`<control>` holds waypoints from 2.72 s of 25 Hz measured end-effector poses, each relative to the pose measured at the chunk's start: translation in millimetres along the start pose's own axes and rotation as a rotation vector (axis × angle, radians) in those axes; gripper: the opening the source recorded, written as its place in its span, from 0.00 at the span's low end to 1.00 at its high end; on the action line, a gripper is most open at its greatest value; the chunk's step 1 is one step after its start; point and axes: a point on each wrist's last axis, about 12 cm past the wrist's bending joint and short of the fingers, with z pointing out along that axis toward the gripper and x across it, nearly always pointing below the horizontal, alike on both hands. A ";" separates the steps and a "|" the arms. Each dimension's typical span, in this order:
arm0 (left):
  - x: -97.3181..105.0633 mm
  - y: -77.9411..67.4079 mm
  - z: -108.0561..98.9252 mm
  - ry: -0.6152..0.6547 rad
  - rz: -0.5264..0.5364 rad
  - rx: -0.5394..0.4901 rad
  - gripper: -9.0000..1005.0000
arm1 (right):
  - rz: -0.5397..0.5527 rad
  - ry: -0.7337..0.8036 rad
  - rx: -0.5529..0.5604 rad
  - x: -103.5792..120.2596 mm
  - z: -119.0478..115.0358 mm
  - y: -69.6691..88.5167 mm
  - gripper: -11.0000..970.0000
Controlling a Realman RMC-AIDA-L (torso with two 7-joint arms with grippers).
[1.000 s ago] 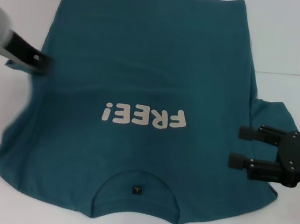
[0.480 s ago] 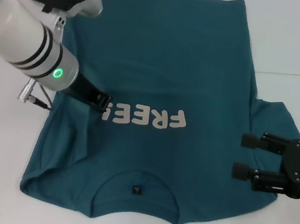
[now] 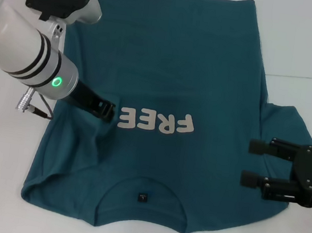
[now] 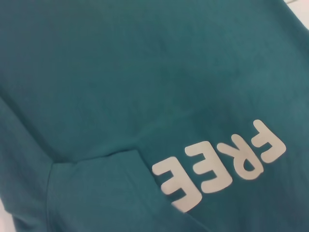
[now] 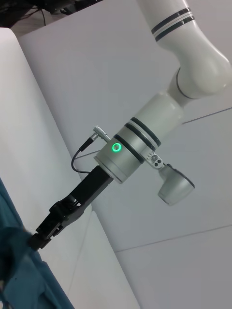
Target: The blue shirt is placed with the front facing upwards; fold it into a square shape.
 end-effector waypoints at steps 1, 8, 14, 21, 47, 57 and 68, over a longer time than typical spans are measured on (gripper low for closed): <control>-0.4 0.1 -0.5 -0.012 -0.008 0.007 0.05 | -0.002 0.000 0.003 -0.5 -0.8 -0.2 0.93; -6.7 -5.7 -12.0 -0.106 -0.025 0.081 0.39 | -0.004 -0.031 0.060 -3.3 -15.0 -4.0 0.93; -2.2 -10.7 -28.2 -0.270 0.023 0.201 0.57 | 0.081 -0.083 0.156 -12.9 -37.9 -12.9 0.93; 44.7 10.2 -24.9 -0.523 0.047 0.333 0.75 | 0.281 -0.164 0.266 -44.7 -84.2 -24.2 0.93; 118.3 24.0 1.1 -0.578 0.305 0.391 0.92 | 0.807 0.321 0.738 -100.7 -99.1 -62.5 0.93; 129.3 28.6 15.0 -0.547 0.267 0.389 0.92 | 0.918 0.250 0.798 -46.2 -110.1 -95.2 0.93; 134.9 31.1 17.8 -0.535 0.256 0.388 0.92 | 0.876 0.362 0.819 -38.0 -69.7 -110.6 0.93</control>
